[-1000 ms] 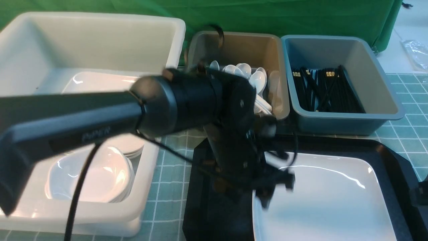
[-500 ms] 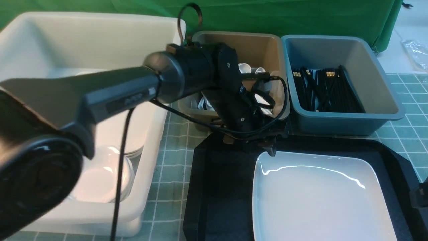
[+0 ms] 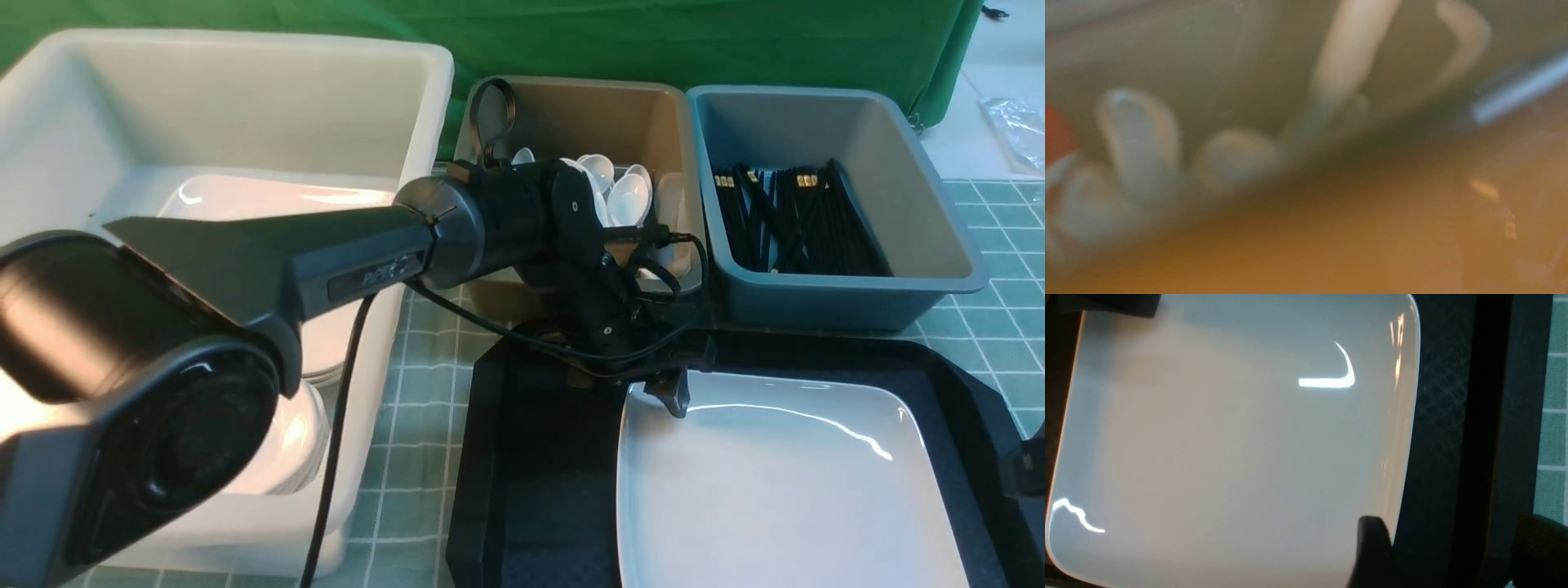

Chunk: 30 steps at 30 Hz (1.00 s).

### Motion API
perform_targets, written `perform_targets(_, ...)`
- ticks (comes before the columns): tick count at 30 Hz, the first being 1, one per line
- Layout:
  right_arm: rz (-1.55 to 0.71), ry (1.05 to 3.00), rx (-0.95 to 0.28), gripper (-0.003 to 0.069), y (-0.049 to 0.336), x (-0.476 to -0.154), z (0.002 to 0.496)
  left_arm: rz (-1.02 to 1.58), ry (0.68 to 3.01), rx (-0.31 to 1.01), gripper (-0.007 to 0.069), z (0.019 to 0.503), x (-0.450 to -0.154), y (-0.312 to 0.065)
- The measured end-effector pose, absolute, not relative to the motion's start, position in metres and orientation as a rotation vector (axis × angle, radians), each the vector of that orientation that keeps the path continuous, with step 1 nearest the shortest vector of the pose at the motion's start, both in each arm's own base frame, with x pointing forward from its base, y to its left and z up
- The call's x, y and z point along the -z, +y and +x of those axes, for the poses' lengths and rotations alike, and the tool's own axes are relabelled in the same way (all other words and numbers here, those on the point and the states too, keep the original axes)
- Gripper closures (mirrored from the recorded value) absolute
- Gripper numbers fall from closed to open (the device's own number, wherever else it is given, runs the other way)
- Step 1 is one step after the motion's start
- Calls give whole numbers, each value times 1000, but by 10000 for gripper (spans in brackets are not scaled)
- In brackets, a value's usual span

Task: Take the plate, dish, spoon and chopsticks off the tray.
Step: Use the left arm to grab a plate from the dinner plate, then use the left arm to put the plate into the large storage box on the left

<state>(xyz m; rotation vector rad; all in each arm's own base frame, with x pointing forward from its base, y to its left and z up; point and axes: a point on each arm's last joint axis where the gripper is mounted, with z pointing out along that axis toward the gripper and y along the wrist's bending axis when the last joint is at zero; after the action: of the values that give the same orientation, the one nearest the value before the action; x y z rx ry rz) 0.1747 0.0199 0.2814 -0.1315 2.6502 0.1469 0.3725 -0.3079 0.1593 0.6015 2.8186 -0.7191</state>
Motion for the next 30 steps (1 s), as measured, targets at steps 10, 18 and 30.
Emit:
perform_targets(10,-138,2643,-145,200,20,-282,175,617,2843,756,500,368,-159,-310)
perform_targets(18,-140,2642,-144,200,20,-282,175,672,2842,783,559,358,-191,-306)
perform_targets(30,-142,2642,-144,200,20,-282,175,798,2672,687,608,336,-280,-283)
